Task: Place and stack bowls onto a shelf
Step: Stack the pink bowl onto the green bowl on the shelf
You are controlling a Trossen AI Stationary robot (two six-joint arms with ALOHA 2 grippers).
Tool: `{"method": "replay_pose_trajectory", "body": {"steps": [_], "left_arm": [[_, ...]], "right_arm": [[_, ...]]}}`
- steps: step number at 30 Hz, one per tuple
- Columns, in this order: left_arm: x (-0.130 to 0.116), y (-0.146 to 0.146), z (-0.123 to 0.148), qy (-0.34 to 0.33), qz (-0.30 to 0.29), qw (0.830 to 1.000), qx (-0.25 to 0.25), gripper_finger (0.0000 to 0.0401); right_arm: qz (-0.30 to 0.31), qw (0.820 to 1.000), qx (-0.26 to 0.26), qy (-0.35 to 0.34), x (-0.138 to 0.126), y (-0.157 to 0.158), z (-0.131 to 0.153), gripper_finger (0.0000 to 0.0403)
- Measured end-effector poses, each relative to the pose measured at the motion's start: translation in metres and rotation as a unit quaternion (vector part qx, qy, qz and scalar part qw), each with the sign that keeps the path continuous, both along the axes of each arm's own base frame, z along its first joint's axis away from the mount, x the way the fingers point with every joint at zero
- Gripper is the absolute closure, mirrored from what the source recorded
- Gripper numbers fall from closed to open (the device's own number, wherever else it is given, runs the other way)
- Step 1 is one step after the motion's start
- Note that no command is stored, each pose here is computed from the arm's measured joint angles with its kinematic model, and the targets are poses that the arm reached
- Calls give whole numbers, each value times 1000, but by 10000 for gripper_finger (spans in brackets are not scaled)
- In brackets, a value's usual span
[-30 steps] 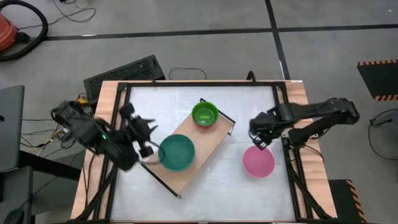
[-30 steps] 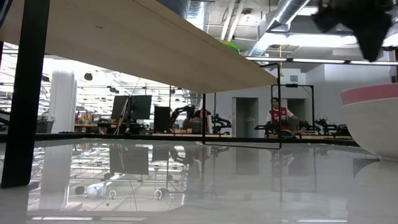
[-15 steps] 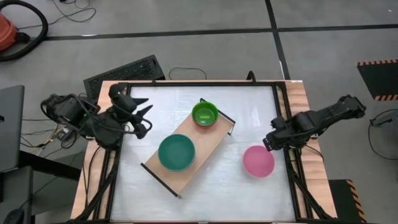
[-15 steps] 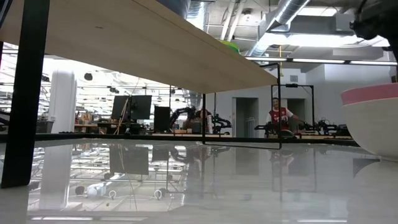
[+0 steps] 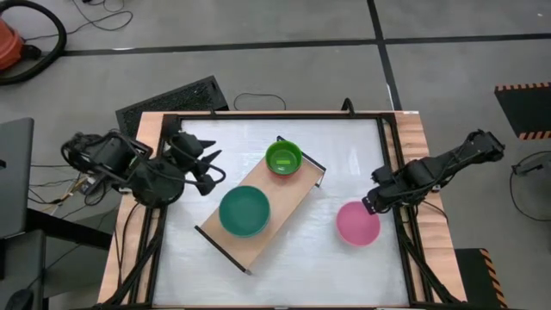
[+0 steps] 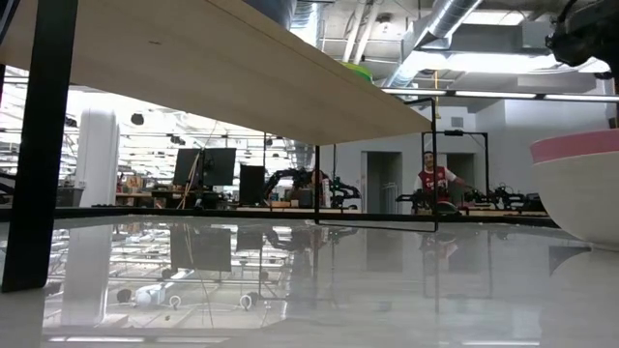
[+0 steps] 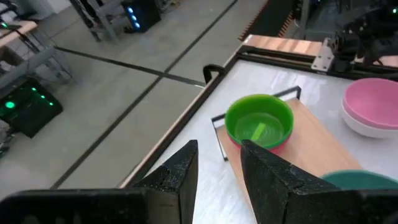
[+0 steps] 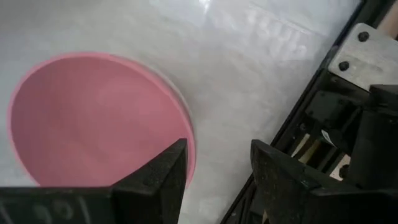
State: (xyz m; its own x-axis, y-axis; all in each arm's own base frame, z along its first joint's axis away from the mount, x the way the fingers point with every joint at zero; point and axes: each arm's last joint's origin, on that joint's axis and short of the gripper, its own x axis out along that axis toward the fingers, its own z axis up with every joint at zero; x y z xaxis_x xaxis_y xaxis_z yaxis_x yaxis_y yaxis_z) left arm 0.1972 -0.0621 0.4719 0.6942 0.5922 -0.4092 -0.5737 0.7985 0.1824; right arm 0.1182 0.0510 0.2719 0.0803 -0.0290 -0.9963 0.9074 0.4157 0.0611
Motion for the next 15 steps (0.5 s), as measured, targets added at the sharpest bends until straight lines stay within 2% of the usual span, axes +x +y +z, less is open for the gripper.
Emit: {"method": "replay_pose_trajectory", "body": {"steps": [6, 11, 15], "left_arm": [[8, -4, -4, 14, -10, 1000, 0, 292], [14, -7, -8, 28, -14, 999, 10, 292], [15, -7, -9, 36, -19, 999, 18, 292]], "right_arm": [[19, 1000, 7, -14, 6, 3, -1, 200], [32, 999, -3, 8, 13, 7, -7, 200], [75, 997, -14, 30, 22, 11, -14, 200]]}}
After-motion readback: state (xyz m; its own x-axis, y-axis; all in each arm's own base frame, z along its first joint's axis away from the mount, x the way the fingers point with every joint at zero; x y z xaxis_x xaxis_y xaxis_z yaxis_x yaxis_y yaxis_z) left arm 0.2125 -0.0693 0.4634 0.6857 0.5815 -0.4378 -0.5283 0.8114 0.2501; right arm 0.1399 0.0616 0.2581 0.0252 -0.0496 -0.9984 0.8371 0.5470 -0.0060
